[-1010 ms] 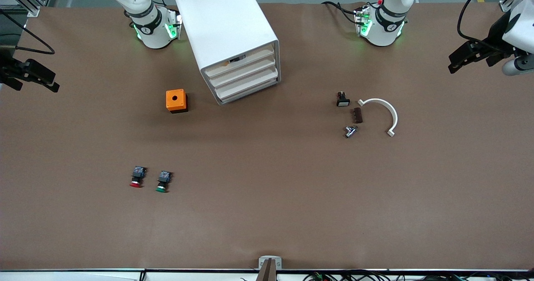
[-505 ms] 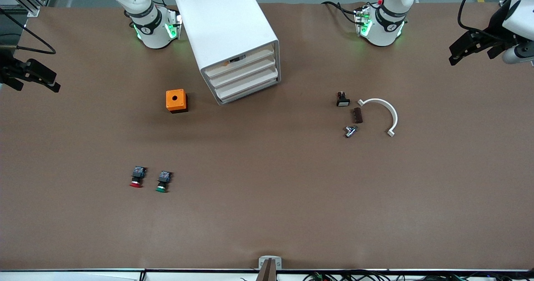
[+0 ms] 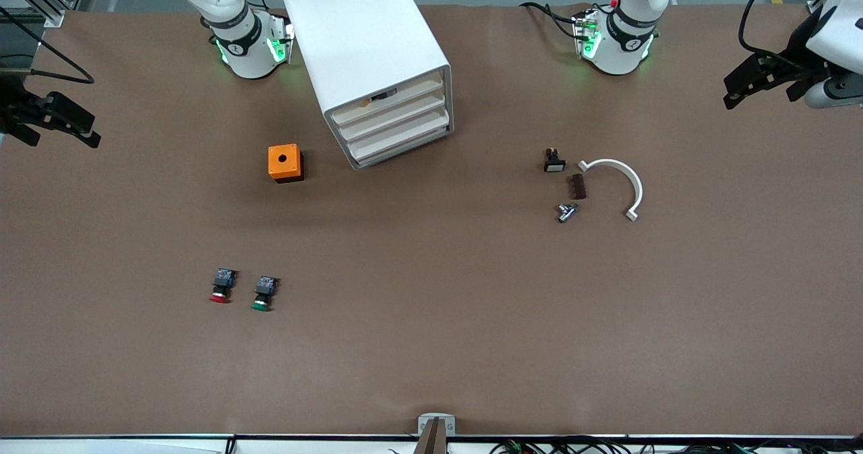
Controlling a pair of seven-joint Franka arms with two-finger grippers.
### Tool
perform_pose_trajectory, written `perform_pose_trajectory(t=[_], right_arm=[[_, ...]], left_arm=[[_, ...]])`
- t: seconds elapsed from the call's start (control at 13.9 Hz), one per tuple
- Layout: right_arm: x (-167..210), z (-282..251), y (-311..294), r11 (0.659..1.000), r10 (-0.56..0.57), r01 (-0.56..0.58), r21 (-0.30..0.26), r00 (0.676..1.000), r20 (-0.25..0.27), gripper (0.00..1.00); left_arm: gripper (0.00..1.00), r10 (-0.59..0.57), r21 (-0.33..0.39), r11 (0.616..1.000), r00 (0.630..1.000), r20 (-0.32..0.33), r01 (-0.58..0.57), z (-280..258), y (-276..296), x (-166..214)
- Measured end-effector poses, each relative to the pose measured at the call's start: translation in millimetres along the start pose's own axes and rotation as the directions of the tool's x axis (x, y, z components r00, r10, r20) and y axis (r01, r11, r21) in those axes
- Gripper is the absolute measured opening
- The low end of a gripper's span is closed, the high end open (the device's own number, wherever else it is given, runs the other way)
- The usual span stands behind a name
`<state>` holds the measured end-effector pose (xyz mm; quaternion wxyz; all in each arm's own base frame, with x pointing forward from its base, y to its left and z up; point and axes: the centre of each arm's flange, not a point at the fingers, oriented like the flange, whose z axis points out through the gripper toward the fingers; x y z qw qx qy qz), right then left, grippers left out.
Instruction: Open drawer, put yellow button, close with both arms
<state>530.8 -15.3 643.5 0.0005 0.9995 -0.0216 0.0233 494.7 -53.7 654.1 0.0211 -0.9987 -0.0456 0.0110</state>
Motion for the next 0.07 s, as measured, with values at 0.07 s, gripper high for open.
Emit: perform_pose_trajectory(t=[0.07], right_arm=[[0.0,0.0,-0.2,1.0,0.0,0.0,0.0,1.0,0.0,1.0]], left_arm=[[1.0,0.0,-0.001,1.0,1.0,0.001,0.0,0.8,0.2,3.6]])
